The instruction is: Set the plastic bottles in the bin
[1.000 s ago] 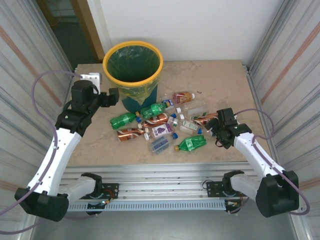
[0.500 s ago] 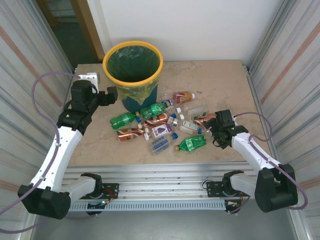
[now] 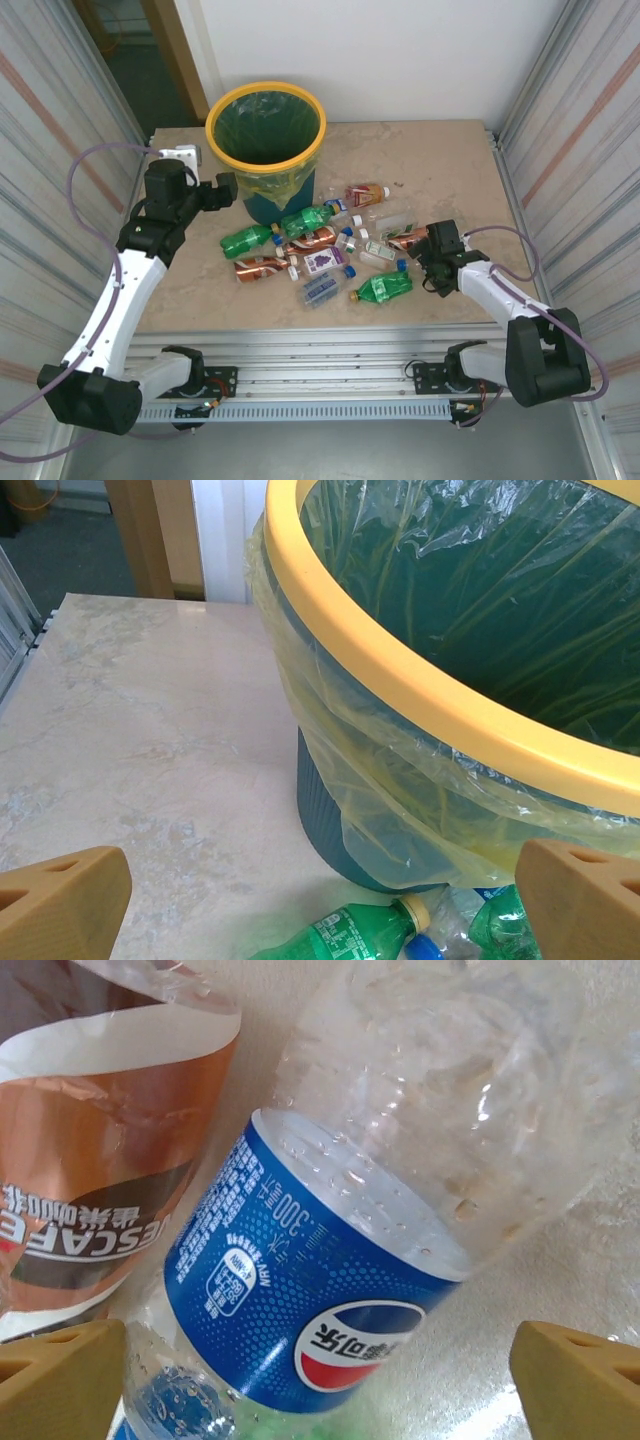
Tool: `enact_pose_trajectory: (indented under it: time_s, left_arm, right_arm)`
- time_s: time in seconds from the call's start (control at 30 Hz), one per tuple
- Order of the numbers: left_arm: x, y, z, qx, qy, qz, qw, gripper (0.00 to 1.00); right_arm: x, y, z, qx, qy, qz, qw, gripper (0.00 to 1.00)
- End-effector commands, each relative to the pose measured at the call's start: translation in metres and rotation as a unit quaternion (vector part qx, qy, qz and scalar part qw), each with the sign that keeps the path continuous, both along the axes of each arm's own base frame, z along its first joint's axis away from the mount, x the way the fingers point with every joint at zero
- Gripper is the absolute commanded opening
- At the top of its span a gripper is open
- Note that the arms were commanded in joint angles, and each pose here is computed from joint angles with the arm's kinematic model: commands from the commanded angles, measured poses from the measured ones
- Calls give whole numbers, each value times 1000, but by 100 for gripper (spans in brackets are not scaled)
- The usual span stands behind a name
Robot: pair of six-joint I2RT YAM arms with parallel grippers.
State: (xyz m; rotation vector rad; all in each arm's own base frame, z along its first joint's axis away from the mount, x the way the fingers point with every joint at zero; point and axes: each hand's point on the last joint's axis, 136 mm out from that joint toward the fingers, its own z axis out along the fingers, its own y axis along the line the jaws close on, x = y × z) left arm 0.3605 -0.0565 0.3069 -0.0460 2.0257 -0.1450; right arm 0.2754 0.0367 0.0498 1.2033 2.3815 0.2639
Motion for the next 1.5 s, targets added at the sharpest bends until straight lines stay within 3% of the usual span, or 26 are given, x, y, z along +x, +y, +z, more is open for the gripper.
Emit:
enact_pose_trajectory:
  time_s: [0.0, 0.17, 0.7, 0.9, 1.27, 1.47]
  left_arm:
    - [4, 2, -4, -10, 1, 7, 1000, 99]
    - [6, 0, -7, -14, 5, 4, 1000, 99]
    - [8, 1, -12, -16, 10, 8, 1000, 99]
    - [6, 4, -12, -13, 11, 13, 1000, 99]
    - [3, 12, -7, -15, -5, 32, 999, 99]
    - [0, 12, 2, -22, -24, 27, 999, 99]
  right_arm:
    - [-2, -12, -5, -18, 6, -19, 1000, 91]
    - [2, -24, -4, -26, -1, -26, 999, 85]
    - [8, -30, -30, -21, 18, -29, 999, 82]
    - [12, -32, -34, -21, 21, -30, 999, 71]
    - [12, -49, -15, -41, 5, -41, 998, 39]
    - [9, -61, 16, -77, -17, -38, 996, 31]
